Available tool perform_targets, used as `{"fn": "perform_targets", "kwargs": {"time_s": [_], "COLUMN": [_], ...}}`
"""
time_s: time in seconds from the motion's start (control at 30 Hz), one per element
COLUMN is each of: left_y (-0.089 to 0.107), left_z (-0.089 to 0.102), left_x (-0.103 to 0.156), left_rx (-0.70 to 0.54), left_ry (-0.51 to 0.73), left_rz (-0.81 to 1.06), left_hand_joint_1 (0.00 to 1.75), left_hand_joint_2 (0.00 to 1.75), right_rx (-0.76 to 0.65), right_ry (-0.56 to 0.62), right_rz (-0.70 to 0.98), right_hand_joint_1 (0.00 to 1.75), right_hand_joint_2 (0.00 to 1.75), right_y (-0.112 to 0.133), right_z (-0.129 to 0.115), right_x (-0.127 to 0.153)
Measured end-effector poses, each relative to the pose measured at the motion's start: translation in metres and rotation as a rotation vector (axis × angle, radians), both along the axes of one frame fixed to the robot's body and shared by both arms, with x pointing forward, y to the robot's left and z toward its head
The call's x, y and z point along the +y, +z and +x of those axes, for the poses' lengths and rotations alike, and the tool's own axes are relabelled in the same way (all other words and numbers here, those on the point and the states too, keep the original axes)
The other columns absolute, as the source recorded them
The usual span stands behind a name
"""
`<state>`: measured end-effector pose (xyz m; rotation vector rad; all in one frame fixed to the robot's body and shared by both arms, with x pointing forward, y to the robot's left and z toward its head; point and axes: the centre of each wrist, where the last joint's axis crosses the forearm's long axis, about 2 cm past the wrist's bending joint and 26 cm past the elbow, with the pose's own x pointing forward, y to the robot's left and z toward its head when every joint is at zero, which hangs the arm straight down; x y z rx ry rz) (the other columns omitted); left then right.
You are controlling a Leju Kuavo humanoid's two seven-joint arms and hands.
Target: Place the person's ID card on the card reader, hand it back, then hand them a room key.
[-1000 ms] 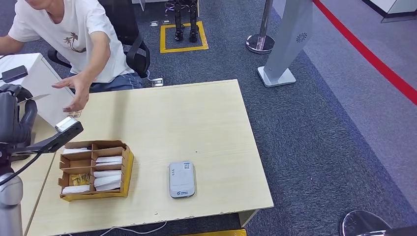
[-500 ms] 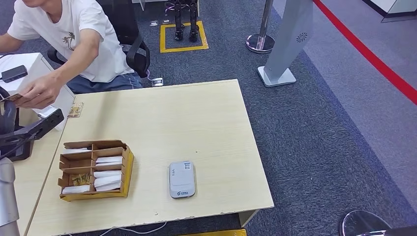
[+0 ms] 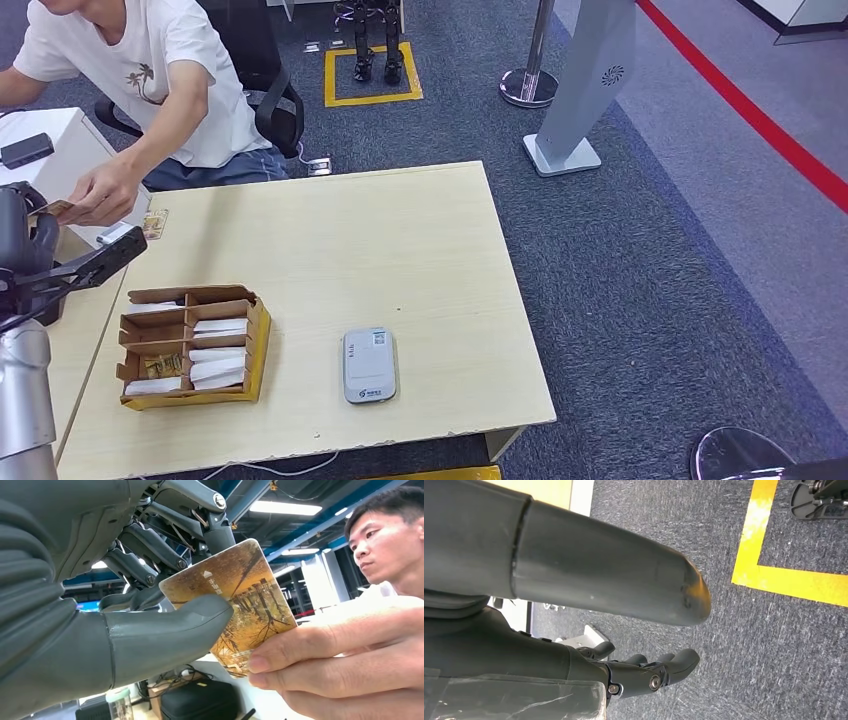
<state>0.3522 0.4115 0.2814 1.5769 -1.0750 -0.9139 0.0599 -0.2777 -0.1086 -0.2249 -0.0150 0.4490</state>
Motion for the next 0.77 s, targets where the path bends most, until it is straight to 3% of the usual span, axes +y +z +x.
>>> {"fn": "perform_targets", "kwargs": {"time_s": [0.03,0.07,0.5,0.77], "left_y": [0.0,0.0,0.0,0.008], "left_z": [0.0,0.0,0.003,-0.001], "left_x": [-0.001,-0.002,-0.011,-0.018], "left_rx": [-0.006,-0.014,-0.04,-0.12], "left_ry": [-0.005,-0.011,-0.056,-0.111], "left_rz": [0.0,0.0,-0.037,-0.116], "left_hand_joint_1": [0.0,0.0,0.0,0.0], "left_hand_joint_2": [0.44,0.0,0.0,0.0], "right_rx": [0.0,0.0,0.006,0.006], "right_ry": [-0.001,-0.002,-0.014,-0.017], "right_rz": [0.0,0.001,0.011,0.011], "right_hand_joint_1": [0.0,0.0,0.0,0.0], "right_hand_joint_2": [0.0,0.0,0.0,0.0], "right_y": [0.0,0.0,0.0,0.0], "right_z": [0.0,0.0,0.0,-0.001], "right_x": [0.0,0.0,0.0,0.0]}}
